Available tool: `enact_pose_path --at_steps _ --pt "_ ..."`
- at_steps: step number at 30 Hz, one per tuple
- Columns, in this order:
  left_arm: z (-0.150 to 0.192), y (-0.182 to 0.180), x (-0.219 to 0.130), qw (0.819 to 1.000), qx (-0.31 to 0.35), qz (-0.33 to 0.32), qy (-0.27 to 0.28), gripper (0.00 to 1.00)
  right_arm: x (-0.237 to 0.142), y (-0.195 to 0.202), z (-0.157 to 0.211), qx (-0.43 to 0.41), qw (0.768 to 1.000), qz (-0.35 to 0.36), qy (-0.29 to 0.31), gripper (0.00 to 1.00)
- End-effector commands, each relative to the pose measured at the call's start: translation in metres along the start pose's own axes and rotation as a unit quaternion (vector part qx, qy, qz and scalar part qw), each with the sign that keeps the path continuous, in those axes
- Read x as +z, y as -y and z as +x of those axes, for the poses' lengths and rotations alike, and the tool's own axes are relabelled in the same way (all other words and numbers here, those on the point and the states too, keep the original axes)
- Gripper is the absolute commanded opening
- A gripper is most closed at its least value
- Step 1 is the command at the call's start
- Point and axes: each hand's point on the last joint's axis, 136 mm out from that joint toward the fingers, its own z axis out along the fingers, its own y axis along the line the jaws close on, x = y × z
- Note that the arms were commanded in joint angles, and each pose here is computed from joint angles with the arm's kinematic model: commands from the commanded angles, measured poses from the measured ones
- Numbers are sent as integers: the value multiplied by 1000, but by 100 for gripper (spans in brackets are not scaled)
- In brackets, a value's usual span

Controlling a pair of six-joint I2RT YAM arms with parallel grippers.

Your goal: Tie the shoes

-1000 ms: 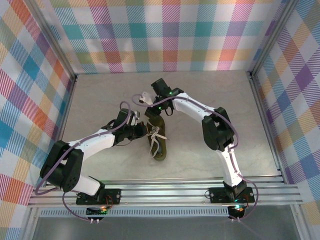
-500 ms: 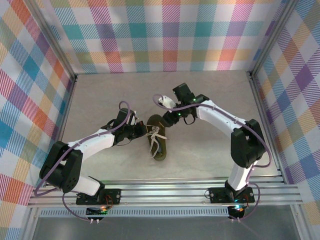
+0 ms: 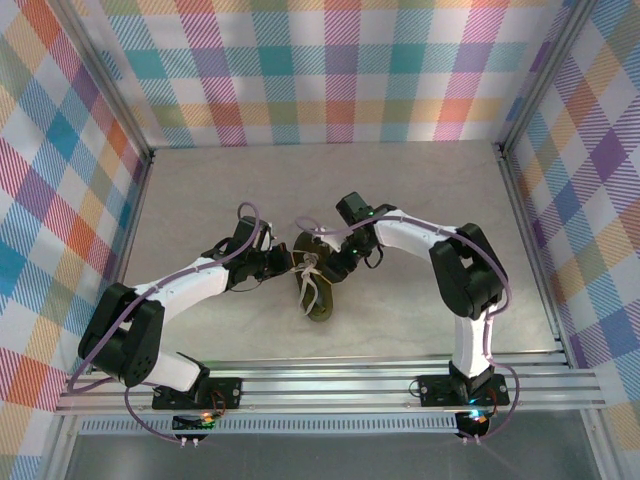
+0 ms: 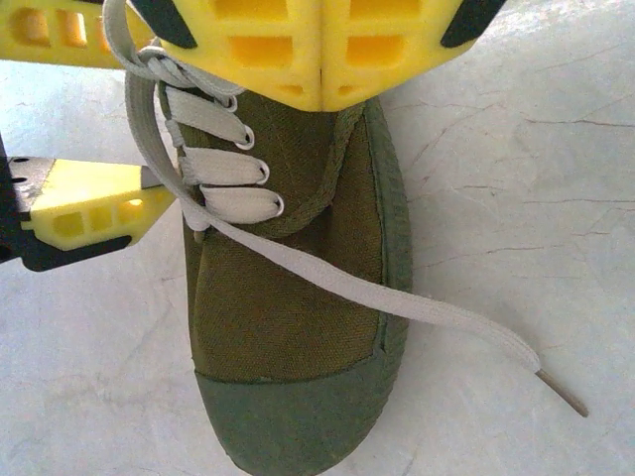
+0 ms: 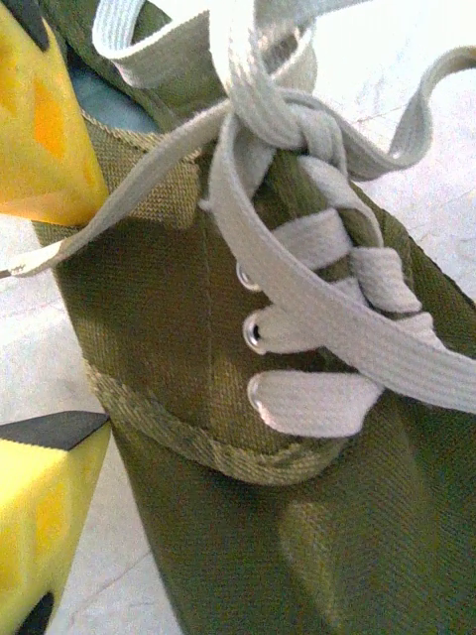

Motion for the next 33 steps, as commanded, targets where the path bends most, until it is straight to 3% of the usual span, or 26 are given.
enact_pose_path --at_steps 1,3,6,8,19,30,33 --pt "-6 10 -8 1000 14 7 9 0 1 -8 -5 -16 1000 -26 -1 48" --pt "-6 11 -8 1000 14 7 10 0 -1 -10 -3 -17 1000 -25 -3 36" --pt "-9 13 -10 1000 13 9 14 0 -6 -11 2 -22 1000 -14 -4 9" --pt "-11 15 -11 1000 13 10 16 0 -13 -11 4 -27 1000 1 -4 0" --pt "-14 23 -16 999 13 19 25 0 -43 0 -2 -43 998 49 -9 0" --pt "-7 30 -5 999 7 15 29 0 -48 57 -7 -2 995 95 -32 0" --pt "-7 29 0 999 -1 4 32 0 -45 58 -17 -2 996 81 -25 10"
